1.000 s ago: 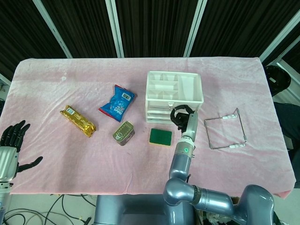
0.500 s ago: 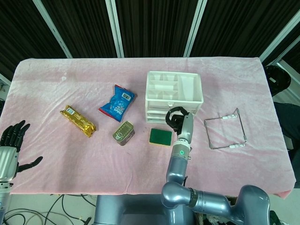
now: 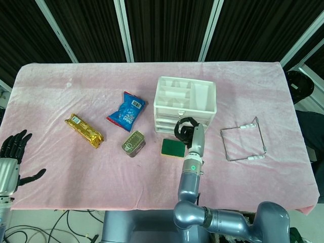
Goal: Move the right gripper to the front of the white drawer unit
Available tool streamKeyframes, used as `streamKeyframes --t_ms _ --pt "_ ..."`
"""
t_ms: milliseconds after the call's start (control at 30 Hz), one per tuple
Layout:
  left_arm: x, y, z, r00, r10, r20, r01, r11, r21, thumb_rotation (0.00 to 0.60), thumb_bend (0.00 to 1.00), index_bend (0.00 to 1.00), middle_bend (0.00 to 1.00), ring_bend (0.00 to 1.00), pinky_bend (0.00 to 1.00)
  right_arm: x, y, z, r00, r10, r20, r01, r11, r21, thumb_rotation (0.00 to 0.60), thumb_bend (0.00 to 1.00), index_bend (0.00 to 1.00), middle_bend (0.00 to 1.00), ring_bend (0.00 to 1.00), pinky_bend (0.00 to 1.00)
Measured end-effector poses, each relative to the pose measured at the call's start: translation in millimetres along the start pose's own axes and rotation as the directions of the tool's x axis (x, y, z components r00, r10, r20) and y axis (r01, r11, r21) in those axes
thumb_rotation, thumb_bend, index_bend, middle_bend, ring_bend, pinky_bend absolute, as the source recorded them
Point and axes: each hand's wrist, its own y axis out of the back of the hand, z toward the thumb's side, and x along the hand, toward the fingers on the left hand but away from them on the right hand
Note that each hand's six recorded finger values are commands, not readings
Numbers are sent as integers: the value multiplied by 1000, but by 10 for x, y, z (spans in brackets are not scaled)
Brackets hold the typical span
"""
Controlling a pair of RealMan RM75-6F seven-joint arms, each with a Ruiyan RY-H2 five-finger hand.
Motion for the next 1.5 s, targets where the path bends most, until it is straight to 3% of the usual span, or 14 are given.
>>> streamKeyframes --t_ms 300,500,967,1300,1500 --pt "-3 -3 2 1000 -2 0 2 1000 0 600 34 0 0 0 0 -10 48 104 998 -39 -47 40 999 13 600 394 511 888 997 836" --pt "-7 -5 6 1000 -3 1 3 1000 1 600 33 0 0 0 0 4 52 81 998 -37 -43 38 999 22 600 394 446 889 997 837" --pt "-2 -8 1 1000 -5 -3 5 1000 -3 600 33 0 0 0 0 54 -14 80 992 -12 -123 33 985 172 600 394 403 890 1000 837" --pt "-7 -11 5 1000 -7 2 7 1000 2 600 33 0 0 0 0 188 -9 86 982 23 -186 10 984 177 600 397 516 888 994 837" --pt "-16 -8 12 1000 -5 7 5 1000 7 600 33 0 0 0 0 327 147 1 969 60 -238 -1 971 239 600 412 608 854 964 832"
